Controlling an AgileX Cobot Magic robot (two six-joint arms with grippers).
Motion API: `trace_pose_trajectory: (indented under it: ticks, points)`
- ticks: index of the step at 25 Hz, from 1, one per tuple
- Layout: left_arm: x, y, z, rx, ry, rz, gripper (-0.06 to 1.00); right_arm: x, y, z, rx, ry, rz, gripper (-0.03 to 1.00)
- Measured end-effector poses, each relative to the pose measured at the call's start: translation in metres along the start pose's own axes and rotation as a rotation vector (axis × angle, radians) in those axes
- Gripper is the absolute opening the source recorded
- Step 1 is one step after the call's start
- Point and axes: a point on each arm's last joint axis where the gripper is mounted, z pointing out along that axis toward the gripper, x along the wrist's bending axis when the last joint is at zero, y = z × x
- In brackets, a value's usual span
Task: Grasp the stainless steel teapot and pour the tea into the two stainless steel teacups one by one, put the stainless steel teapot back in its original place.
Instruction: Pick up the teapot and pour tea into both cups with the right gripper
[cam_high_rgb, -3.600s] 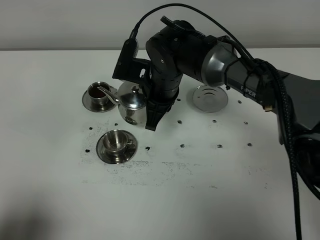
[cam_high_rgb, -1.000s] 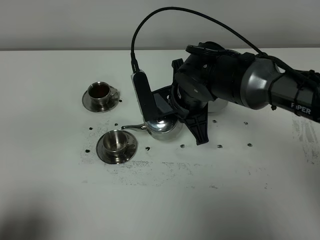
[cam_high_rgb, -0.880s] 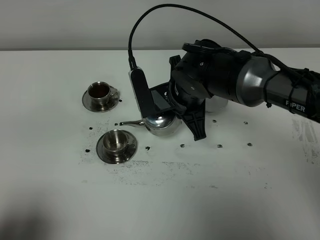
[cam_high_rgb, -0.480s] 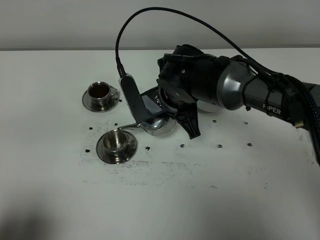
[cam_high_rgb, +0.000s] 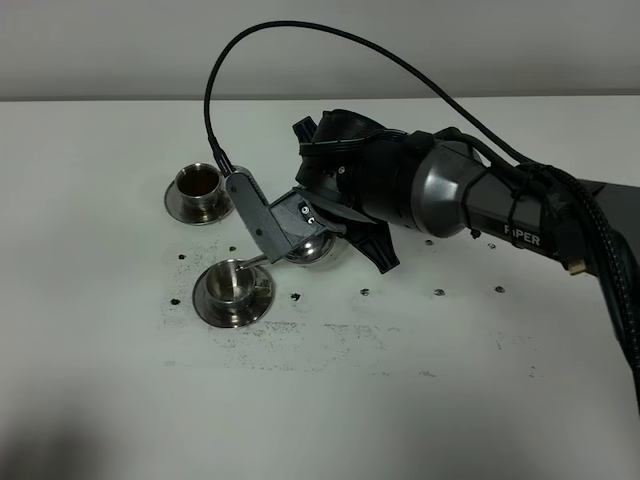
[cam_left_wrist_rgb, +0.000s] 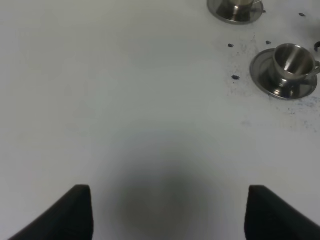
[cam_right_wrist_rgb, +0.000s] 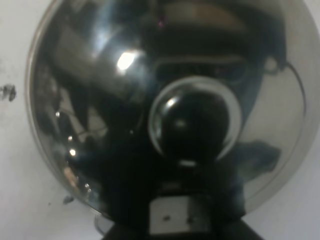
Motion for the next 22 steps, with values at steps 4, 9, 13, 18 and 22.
trace_pose_trajectory:
  ticks: [4, 9, 13, 18, 22]
  points:
    - [0.000, 0.000, 0.000, 0.000, 0.000, 0.000, 0.61, 0.002, 0.007, 0.005, 0.014, -0.005, -0.037, 0.18]
    - [0.000, 0.000, 0.000, 0.000, 0.000, 0.000, 0.61, 0.003, 0.012, 0.009, 0.037, -0.017, -0.071, 0.18]
    - [0.000, 0.000, 0.000, 0.000, 0.000, 0.000, 0.61, -0.002, 0.013, 0.006, 0.047, -0.056, -0.086, 0.18]
    - [0.000, 0.000, 0.000, 0.000, 0.000, 0.000, 0.61, -0.005, 0.017, 0.003, 0.059, -0.089, -0.123, 0.18]
    - [0.000, 0.000, 0.000, 0.000, 0.000, 0.000, 0.61, -0.007, 0.019, 0.001, 0.077, -0.116, -0.161, 0.18]
